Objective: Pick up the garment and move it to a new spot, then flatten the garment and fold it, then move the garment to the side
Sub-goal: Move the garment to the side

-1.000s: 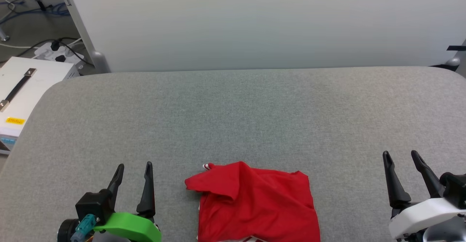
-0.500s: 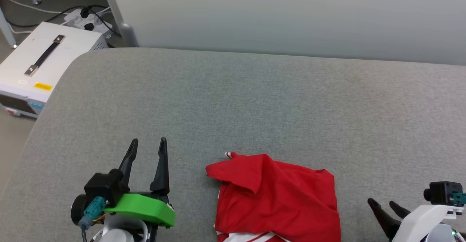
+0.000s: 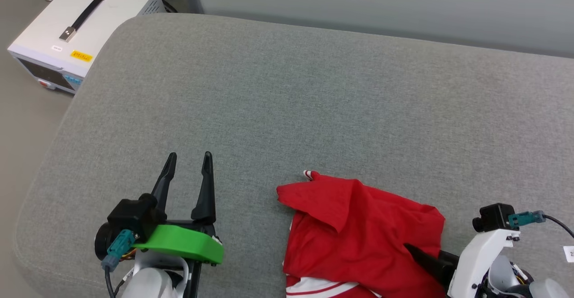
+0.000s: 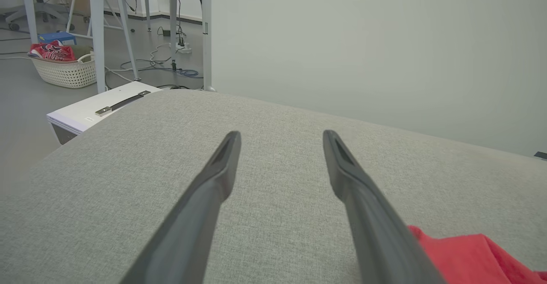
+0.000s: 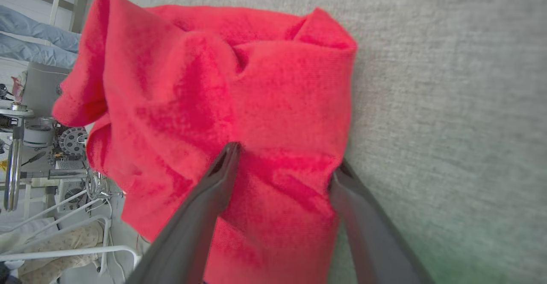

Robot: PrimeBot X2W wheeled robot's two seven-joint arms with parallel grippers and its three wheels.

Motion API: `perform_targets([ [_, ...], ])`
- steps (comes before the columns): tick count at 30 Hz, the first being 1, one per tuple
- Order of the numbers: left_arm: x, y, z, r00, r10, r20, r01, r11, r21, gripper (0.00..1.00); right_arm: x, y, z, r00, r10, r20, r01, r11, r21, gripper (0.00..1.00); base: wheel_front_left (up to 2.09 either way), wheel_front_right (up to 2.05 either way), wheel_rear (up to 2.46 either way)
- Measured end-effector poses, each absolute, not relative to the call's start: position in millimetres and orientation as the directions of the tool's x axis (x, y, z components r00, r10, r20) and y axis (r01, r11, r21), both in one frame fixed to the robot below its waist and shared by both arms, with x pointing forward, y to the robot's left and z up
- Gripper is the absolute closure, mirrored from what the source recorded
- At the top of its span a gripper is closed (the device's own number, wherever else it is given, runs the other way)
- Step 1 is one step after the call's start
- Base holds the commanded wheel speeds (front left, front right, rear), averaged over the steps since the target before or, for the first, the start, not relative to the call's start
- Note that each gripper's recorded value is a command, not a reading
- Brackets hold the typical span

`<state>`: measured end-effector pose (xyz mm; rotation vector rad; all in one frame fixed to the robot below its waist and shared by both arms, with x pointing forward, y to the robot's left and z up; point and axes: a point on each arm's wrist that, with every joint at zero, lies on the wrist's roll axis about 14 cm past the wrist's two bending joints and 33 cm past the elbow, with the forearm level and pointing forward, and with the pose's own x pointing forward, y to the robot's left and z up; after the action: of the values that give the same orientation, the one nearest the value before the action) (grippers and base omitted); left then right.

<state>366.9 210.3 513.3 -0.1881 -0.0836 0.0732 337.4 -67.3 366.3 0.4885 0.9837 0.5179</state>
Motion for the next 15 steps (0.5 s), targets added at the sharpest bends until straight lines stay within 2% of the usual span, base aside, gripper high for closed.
perform_targets([
  [1,367,211,512,0.994,0.083,0.073,-0.068,0.98,-0.188,0.0,337,-64,365,0.436,0.621,-0.651,-0.187,0.77,0.61,0.0,0.0,0.0,0.0],
  [2,367,212,511,0.994,0.084,0.07,-0.069,0.98,-0.187,0.0,336,-62,363,0.42,0.628,-0.655,-0.187,0.766,0.615,0.56,0.0,0.0,0.0],
  [3,367,212,510,0.994,0.086,0.067,-0.072,0.98,-0.186,0.0,337,-61,363,0.412,0.632,-0.656,-0.19,0.764,0.617,0.9,0.0,0.0,0.0],
  [4,367,212,509,0.994,0.088,0.066,-0.075,0.98,-0.184,0.0,337,-60,363,0.409,0.635,-0.655,-0.189,0.762,0.62,1.0,0.0,0.0,0.0],
  [8,367,212,510,0.994,0.079,0.07,-0.066,0.982,-0.177,0.0,336,-58,364,0.408,0.639,-0.652,-0.193,0.758,0.623,1.0,0.0,0.0,0.0],
  [15,370,205,515,0.995,0.05,0.091,-0.033,0.984,-0.173,0.0,344,-69,384,0.488,0.606,-0.629,-0.273,0.79,0.549,1.0,0.0,0.0,0.0],
])
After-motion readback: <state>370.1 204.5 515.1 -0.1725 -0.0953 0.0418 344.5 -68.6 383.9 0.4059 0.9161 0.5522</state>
